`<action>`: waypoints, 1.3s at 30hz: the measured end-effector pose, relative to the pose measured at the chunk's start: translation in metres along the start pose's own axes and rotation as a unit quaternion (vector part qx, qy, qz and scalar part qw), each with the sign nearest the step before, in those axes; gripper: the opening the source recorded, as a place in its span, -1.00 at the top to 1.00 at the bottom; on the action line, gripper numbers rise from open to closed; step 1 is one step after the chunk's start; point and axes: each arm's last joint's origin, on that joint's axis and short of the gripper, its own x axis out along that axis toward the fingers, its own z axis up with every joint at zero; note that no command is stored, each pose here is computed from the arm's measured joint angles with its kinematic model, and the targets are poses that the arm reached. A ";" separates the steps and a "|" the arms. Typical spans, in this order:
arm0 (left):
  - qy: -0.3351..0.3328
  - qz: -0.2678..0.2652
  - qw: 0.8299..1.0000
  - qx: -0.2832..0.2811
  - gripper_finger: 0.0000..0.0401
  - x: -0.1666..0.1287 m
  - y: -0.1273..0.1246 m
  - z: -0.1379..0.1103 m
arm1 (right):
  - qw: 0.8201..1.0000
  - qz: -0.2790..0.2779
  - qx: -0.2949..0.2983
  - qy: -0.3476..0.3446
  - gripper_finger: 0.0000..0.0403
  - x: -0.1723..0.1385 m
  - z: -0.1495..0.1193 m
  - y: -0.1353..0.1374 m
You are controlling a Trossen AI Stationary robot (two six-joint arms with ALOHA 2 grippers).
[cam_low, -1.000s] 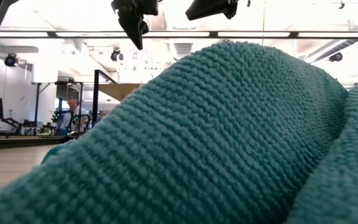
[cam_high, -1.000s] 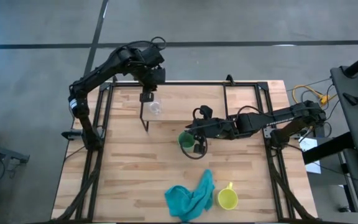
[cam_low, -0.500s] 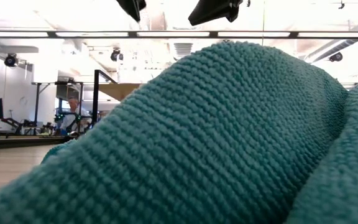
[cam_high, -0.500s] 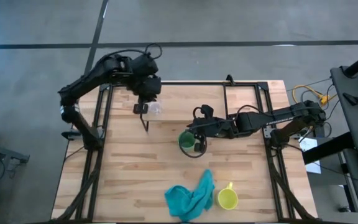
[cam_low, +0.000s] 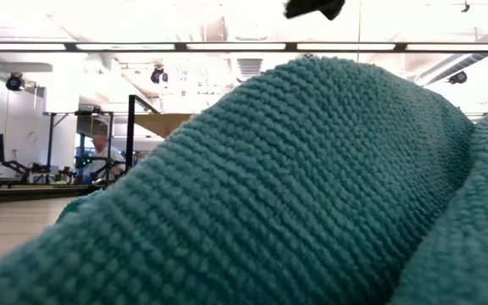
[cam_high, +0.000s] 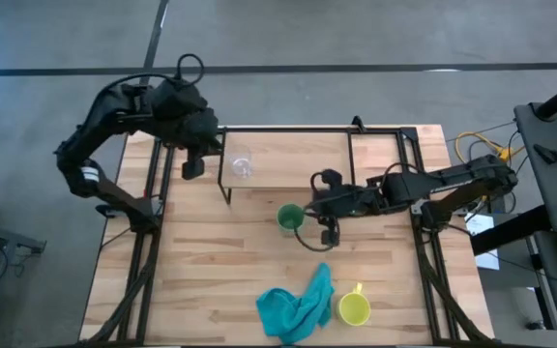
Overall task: Stack small to large cups/mugs on shelf
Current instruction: Put the yellow cup on the shelf
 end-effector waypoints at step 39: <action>0.027 -0.038 0.999 -0.002 0.77 0.020 -0.001 0.001 | 0.921 0.256 0.035 0.292 0.69 -0.040 -0.060 0.077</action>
